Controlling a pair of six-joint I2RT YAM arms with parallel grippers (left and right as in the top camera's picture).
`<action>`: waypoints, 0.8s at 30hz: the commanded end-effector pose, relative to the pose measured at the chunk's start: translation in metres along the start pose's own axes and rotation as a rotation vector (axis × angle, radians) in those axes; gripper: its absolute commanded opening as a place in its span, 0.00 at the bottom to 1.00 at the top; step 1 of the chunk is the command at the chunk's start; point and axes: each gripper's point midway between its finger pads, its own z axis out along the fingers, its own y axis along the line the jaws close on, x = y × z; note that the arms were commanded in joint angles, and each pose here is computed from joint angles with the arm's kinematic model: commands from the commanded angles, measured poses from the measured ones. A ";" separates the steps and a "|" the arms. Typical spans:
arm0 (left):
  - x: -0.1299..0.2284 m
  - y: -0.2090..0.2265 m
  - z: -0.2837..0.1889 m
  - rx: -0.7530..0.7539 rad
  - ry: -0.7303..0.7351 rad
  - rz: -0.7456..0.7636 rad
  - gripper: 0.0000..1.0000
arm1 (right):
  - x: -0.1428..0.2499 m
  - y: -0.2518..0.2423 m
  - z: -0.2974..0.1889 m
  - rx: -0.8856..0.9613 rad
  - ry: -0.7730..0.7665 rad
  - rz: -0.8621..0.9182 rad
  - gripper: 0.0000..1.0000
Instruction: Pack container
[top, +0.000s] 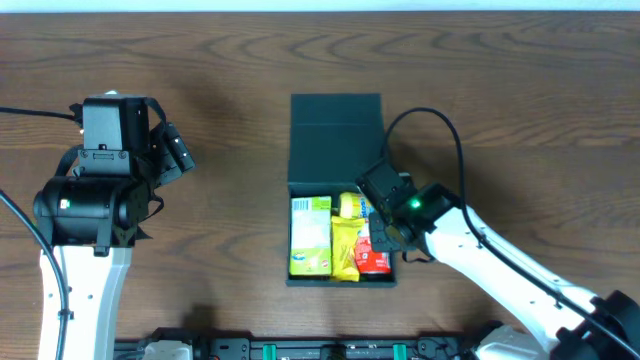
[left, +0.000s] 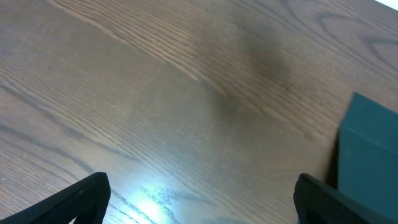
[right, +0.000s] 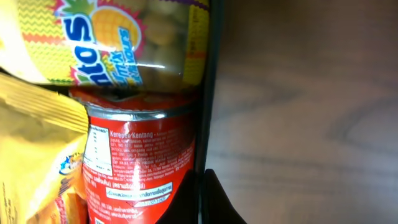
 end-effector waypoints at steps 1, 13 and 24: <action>0.003 0.003 0.003 -0.010 0.011 -0.012 0.95 | 0.018 0.000 0.000 -0.019 0.048 0.061 0.02; 0.003 0.003 0.003 -0.010 0.011 -0.012 0.95 | 0.010 -0.001 -0.012 -0.038 -0.018 0.030 0.21; 0.003 0.003 0.003 -0.010 0.011 -0.012 0.95 | -0.025 0.018 -0.070 -0.136 -0.164 -0.055 0.30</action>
